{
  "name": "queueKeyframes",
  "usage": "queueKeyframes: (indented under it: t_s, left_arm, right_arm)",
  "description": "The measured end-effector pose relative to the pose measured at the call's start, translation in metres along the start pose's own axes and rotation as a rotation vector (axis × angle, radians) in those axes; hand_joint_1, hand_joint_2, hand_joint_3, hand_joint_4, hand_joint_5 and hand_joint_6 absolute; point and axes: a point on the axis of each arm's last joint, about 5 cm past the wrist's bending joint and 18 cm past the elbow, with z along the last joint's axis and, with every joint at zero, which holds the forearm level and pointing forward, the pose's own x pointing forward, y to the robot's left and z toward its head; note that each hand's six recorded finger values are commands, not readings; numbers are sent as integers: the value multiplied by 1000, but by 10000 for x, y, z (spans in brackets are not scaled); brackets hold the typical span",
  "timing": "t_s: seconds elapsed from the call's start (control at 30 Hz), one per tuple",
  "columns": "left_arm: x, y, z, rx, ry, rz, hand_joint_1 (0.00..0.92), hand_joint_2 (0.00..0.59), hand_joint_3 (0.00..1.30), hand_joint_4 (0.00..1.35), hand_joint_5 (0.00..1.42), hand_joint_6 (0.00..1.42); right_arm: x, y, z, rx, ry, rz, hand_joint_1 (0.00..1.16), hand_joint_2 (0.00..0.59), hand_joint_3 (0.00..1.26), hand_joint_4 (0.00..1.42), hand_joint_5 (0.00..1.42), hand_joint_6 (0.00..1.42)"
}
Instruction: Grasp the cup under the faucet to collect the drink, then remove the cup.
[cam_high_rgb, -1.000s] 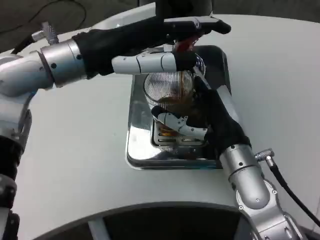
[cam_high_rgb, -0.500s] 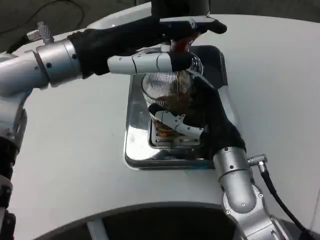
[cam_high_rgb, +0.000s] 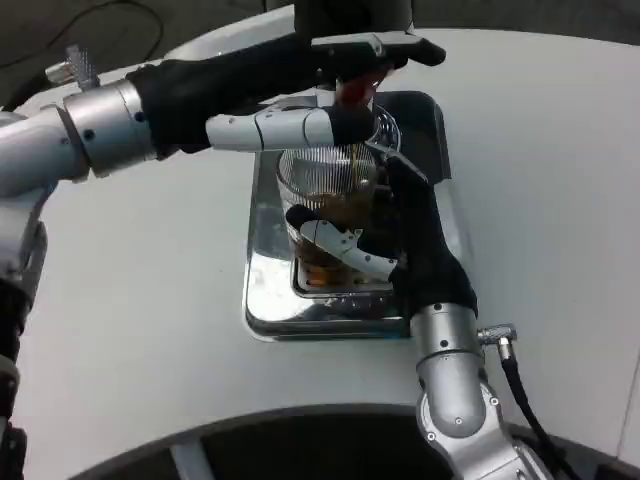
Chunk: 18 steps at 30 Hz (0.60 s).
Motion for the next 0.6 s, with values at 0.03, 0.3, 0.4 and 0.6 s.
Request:
queueKeyframes:
  t_s: [0.03,0.3,0.4,0.6]
  left_arm:
    - [-7,-5,-5,-1,0,2,0,100,109,38,60,21]
    - [-70,-23,-34,-18,-4,38,0,100,100,50,89,45]
    - [-110,-47,-58,-41,-14,67,0,99,96,50,96,62]
    - [-204,-85,-77,-76,-63,164,0,98,86,50,128,90]
  right_arm:
    - [-2,10,0,2,0,-4,805,232,365,446,499,349]
    - [-11,37,5,-5,-8,-29,810,240,401,489,541,397]
    - [-13,44,8,-11,-12,-28,810,240,414,506,561,412]
    - [-17,41,18,-9,-21,-47,806,247,437,528,583,430]
